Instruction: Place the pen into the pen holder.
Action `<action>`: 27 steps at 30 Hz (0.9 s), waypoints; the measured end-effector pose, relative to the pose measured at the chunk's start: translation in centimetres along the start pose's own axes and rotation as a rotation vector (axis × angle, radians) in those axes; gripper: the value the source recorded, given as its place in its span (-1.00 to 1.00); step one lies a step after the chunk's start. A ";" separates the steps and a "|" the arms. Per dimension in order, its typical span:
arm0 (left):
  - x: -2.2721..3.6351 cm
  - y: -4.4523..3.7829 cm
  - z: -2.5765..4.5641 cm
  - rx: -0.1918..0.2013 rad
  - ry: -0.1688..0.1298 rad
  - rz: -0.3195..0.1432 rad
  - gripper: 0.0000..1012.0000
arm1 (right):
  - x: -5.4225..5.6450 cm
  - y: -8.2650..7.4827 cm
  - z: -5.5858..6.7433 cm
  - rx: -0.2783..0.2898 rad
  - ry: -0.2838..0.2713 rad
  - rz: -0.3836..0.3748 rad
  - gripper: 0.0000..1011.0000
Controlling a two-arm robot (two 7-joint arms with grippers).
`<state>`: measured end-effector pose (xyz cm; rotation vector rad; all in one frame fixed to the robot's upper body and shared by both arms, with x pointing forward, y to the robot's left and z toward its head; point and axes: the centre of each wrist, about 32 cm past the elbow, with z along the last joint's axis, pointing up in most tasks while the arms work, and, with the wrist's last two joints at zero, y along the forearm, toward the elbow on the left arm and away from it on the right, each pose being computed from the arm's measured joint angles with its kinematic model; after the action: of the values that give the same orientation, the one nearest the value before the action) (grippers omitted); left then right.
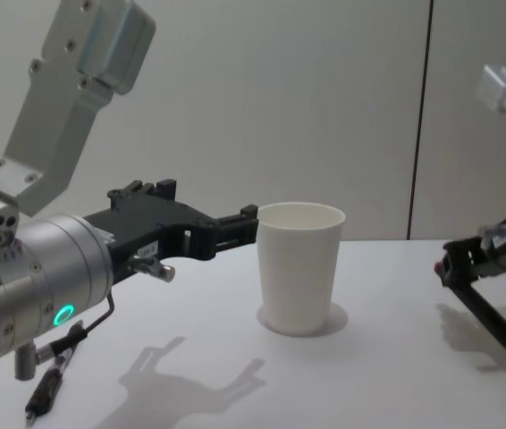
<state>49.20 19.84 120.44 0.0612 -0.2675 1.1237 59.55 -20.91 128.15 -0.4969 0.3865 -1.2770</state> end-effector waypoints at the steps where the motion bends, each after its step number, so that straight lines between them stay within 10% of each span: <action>1: 0.00 0.00 0.00 0.000 0.000 0.000 0.98 | 0.0 0.0 0.0 0.000 0.000 0.000 -0.67; 27: 0.00 0.00 0.00 0.000 0.000 0.000 0.98 | -0.4 -2.7 -2.5 0.388 -0.126 0.004 -0.67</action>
<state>49.20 19.84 120.44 0.0612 -0.2675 1.1238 55.95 -21.45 127.51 -0.2446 0.0294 -1.2714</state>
